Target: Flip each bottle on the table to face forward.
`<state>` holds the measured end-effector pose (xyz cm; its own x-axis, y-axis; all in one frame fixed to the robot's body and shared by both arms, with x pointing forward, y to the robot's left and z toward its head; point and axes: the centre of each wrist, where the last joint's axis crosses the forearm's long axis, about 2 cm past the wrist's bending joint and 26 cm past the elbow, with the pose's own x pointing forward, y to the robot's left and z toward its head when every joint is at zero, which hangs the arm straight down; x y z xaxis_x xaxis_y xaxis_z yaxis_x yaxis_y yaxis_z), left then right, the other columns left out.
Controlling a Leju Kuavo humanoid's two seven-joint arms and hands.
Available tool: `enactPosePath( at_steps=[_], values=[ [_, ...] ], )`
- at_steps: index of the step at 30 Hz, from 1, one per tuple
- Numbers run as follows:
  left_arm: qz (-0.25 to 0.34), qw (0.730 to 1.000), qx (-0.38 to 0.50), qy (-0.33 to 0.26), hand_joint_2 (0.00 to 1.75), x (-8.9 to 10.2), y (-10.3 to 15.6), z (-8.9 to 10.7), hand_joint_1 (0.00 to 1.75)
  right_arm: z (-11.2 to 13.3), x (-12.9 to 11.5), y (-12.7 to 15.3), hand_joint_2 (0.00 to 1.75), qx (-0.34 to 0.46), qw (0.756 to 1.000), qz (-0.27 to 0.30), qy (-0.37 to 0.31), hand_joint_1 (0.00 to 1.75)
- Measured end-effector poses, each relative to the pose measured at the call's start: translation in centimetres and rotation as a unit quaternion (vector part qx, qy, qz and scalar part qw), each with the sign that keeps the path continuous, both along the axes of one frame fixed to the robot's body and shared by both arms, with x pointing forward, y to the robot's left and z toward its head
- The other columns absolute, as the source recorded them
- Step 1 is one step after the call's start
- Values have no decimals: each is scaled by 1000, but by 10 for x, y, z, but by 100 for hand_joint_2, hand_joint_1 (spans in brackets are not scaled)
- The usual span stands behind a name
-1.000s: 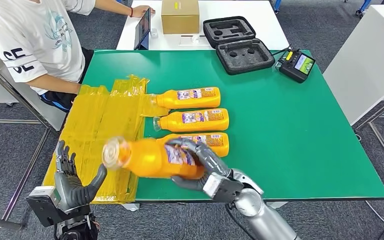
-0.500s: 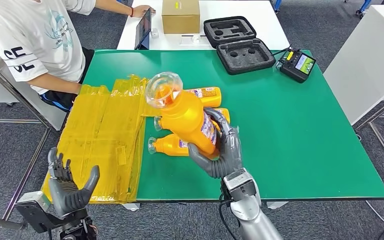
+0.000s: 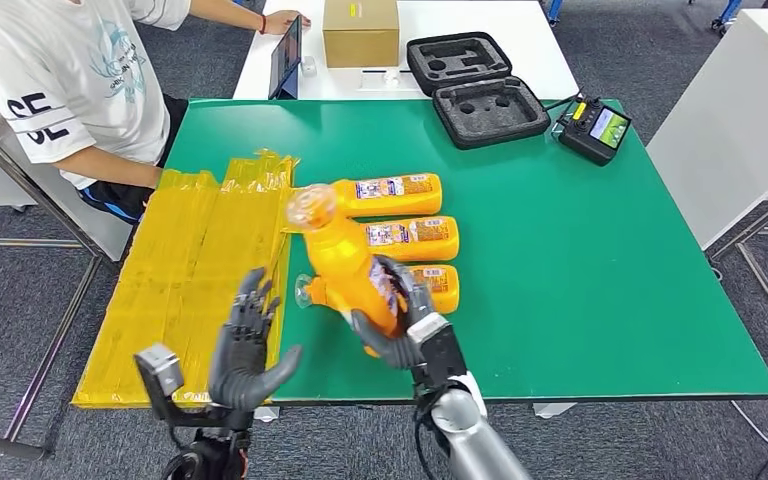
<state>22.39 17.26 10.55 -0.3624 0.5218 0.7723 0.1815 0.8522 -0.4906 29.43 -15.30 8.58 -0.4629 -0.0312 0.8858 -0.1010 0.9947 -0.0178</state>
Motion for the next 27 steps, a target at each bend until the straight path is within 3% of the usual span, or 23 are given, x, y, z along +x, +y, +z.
enactPosePath(
  at_steps=[8,19,27],
  values=[
    [-53,998,4,17,175,10,-15,-6,0,-7,-3,30,175,-14,998,54,21,175],
    [-56,998,5,42,175,12,-15,-15,0,-9,-7,41,175,-37,996,75,20,175],
    [-43,996,-31,69,175,27,-12,-16,0,-8,-11,58,175,-105,987,120,-2,175]
  ],
)
